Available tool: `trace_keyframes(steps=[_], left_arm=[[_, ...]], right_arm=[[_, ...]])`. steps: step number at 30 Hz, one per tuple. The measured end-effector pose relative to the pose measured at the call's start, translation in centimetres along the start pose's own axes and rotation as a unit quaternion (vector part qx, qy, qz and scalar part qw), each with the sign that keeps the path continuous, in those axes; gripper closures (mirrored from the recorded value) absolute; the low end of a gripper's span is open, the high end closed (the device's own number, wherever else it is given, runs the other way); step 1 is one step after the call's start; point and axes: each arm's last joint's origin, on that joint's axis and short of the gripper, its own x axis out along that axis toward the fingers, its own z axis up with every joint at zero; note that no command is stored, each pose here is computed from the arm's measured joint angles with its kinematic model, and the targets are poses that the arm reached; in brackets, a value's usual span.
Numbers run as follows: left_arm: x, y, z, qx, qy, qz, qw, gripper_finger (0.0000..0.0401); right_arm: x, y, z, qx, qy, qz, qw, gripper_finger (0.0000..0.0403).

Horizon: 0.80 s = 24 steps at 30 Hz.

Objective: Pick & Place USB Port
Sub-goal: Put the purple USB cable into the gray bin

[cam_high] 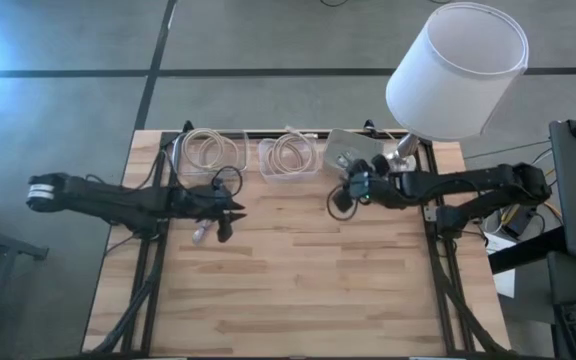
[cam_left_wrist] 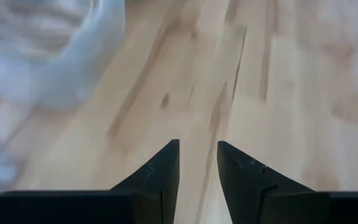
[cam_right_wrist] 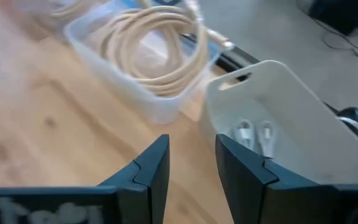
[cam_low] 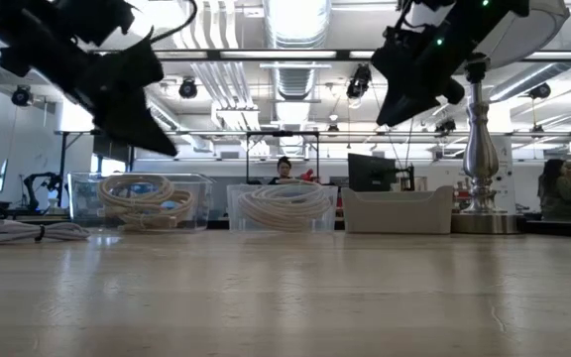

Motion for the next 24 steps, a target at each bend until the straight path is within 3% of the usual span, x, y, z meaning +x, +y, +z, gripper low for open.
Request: trace_keyframes(steps=[7,15,19,24], left_arm=[[-1.0,0.7,-2.7,-0.038,0.138,0.021,0.99,0.0291],[-2.1,1.3,-5.3,-0.132,0.272,0.075,0.95,0.0291],[-2.5,1.4,-6.0,-0.162,0.31,0.097,0.932,0.0291],[-2.6,1.5,-6.3,-0.181,0.324,0.113,0.922,0.0291]], right_arm=[[-0.4,2.2,-1.4,-0.037,0.01,0.03,0.999,0.0271],[0.7,3.7,-2.5,-0.05,0.07,0.104,0.991,0.0268],[1.1,4.0,-2.7,-0.053,0.074,0.102,0.991,0.0275],[1.2,4.1,-2.8,-0.055,0.076,0.101,0.99,0.0281]])
